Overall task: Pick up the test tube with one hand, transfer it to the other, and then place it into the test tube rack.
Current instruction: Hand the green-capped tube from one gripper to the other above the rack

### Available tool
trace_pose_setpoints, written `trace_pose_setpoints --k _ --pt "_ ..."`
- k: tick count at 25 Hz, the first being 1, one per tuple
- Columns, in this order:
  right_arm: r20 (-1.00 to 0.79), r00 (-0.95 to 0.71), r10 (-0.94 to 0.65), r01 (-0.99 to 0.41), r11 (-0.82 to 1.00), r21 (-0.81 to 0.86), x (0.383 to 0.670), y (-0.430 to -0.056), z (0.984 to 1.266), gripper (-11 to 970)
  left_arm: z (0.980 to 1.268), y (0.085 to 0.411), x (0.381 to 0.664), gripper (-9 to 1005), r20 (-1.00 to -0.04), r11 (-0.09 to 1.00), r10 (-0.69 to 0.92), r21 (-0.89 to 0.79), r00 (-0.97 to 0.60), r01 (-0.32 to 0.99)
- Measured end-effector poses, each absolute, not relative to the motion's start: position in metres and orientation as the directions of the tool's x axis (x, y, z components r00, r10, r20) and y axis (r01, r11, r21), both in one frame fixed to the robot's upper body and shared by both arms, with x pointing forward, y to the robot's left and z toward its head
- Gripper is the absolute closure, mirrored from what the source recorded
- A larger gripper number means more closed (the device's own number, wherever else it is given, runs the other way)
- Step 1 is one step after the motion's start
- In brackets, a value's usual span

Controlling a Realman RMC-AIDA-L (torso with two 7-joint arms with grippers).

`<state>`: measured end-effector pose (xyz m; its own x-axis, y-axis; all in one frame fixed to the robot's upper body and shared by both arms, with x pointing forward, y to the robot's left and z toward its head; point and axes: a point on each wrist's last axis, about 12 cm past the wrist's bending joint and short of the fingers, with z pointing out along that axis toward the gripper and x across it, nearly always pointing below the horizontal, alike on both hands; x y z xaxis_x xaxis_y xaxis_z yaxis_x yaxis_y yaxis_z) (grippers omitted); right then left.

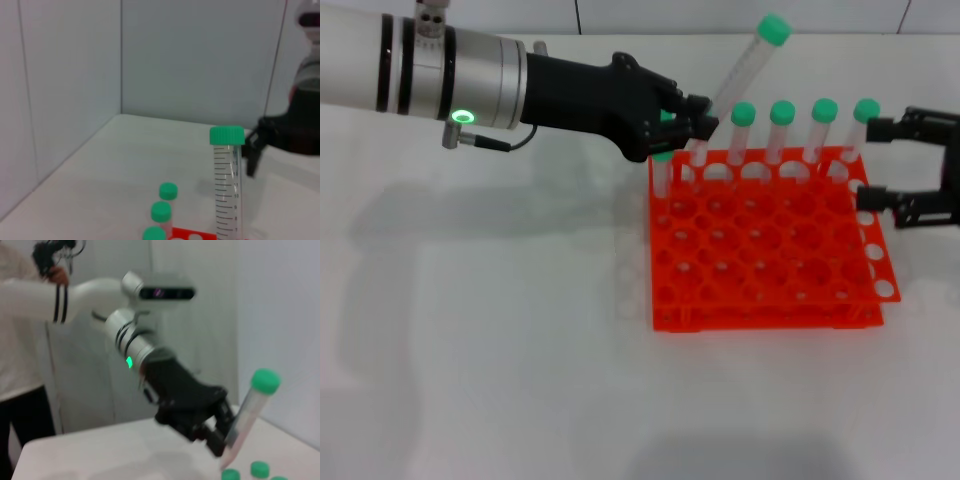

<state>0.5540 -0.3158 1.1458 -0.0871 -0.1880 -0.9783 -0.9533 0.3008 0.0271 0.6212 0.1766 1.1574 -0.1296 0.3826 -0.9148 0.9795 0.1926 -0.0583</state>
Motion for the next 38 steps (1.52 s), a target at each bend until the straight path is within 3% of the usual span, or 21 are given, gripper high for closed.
trace_pose_setpoints --k 9,22,38 --pt "-0.986 -0.165 0.028 -0.899 0.406 0.162 0.559 -0.326 1.154 91 1.156 0.171 0.619 788 -0.909 0.169 0.394 -0.074 -0.136 0.983" --pt "-0.964 -0.057 0.259 -0.886 0.431 0.169 0.553 -0.267 1.114 90 1.156 0.164 0.617 781 -0.913 0.153 0.389 -0.068 -0.123 0.986" --pt "-0.949 -0.082 0.303 -0.891 0.404 0.206 0.561 -0.244 1.113 107 1.154 0.16 0.615 773 -0.911 0.135 0.397 -0.061 -0.111 0.989"
